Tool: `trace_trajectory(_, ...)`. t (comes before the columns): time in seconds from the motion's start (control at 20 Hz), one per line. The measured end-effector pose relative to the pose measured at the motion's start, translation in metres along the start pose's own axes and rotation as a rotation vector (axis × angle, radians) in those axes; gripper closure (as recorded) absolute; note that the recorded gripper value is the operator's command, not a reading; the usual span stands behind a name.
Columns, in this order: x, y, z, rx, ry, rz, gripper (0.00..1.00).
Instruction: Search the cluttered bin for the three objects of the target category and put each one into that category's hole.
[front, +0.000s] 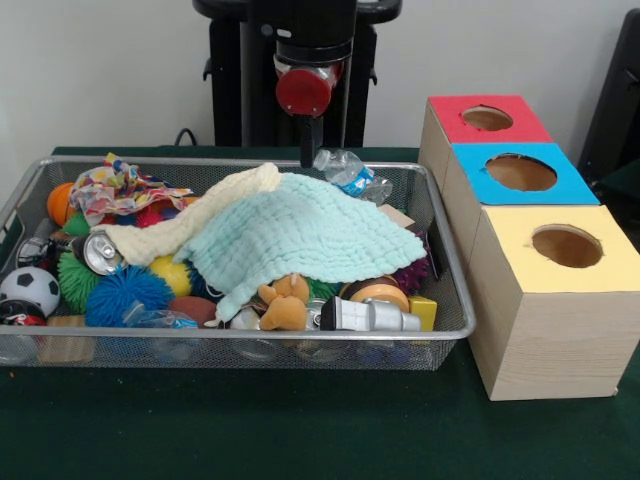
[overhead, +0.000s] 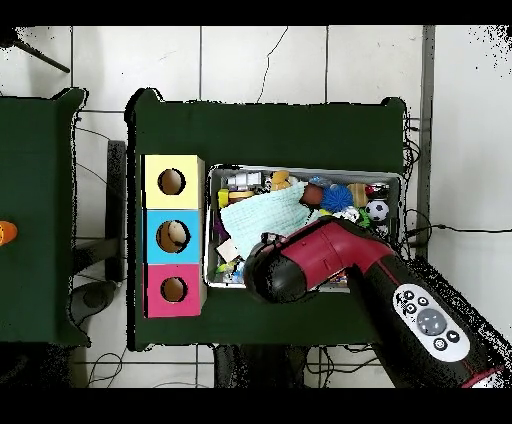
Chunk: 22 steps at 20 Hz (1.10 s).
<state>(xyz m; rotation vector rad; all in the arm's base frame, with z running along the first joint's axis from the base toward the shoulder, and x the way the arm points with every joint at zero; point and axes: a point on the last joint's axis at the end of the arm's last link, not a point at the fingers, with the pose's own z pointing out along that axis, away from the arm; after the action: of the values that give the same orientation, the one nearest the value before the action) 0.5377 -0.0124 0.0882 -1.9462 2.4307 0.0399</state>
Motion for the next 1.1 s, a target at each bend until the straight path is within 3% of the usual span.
trace_trajectory(0.25, -0.006, 0.006, 0.001, -0.007, 0.008, -0.018, 0.00)
trace_trajectory(0.7, -0.029, 0.037, 0.001, -0.026, 0.033, -0.096, 0.00)
trace_trajectory(1.1, -0.041, 0.054, 0.008, -0.016, 0.008, -0.125, 0.00)
